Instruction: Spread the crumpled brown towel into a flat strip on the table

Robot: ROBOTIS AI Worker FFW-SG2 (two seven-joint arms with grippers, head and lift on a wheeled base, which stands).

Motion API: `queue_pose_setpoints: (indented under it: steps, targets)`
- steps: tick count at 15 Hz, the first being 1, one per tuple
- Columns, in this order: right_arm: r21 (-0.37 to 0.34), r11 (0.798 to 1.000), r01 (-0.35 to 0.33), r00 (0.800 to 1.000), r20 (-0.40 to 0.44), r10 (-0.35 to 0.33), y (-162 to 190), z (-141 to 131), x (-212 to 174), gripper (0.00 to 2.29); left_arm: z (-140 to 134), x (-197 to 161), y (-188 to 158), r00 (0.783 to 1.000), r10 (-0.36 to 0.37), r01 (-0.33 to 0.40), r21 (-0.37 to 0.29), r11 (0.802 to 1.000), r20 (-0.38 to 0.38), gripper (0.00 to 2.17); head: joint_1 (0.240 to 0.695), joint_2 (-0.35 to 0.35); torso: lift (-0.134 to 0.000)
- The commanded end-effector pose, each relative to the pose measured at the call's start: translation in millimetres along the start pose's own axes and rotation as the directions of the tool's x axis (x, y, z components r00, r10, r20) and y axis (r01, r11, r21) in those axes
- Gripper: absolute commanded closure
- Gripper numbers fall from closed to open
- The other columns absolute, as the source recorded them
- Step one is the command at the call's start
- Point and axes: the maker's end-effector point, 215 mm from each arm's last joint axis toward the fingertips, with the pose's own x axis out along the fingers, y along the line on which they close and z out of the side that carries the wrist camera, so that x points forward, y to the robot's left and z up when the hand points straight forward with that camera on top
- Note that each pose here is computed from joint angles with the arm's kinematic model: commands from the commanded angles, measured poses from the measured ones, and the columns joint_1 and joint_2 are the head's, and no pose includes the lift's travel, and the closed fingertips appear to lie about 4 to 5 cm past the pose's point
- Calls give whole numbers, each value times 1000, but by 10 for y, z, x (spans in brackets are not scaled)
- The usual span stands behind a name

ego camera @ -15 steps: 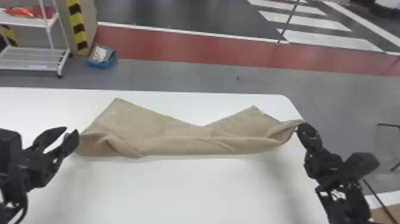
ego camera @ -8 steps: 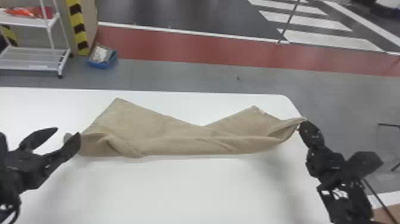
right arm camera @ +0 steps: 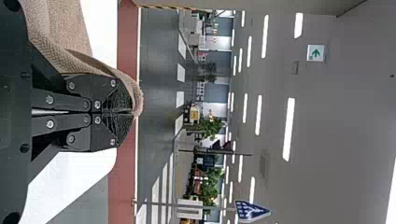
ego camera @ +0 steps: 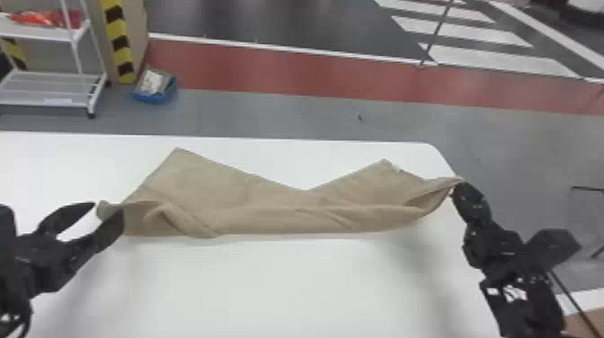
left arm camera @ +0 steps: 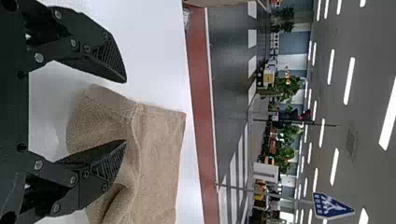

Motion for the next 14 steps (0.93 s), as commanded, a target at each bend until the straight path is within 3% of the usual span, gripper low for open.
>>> queue_pose_setpoints:
  steps: [1, 2, 4, 7, 9, 14]
  targets:
    - [-2, 1000, 0, 1000, 2, 0, -5, 23, -6, 1767, 27, 3, -5, 1000, -1, 1, 3, 1000, 10, 1116, 695, -242, -124]
    - [-4, 1000, -1, 1000, 2, 1, -2, 23, -9, 1767, 60, -6, -3, 1000, -6, 5, 4, 1000, 19, 1544, 695, -243, -124]
    - [-3, 1000, 3, 1000, 3, -3, -24, 34, -25, 1767, 136, -91, -3, 999, -32, 32, -2, 999, 36, 1798, 695, -245, -124]
    - [-12, 999, 31, 999, 16, -31, -202, 150, -38, 1767, 509, -308, 92, 991, -23, 30, -52, 998, 131, 1801, 695, -249, -124]
    - [-18, 998, 53, 998, 40, -52, -327, 319, -80, 1767, 779, -496, 288, 979, 7, 21, -135, 991, 204, 1801, 695, -251, -124]
    - [1, 994, 111, 982, 155, -110, -675, 1179, -399, 1767, 1262, -864, 657, 940, 23, 70, -259, 963, 339, 1798, 695, -241, -124]
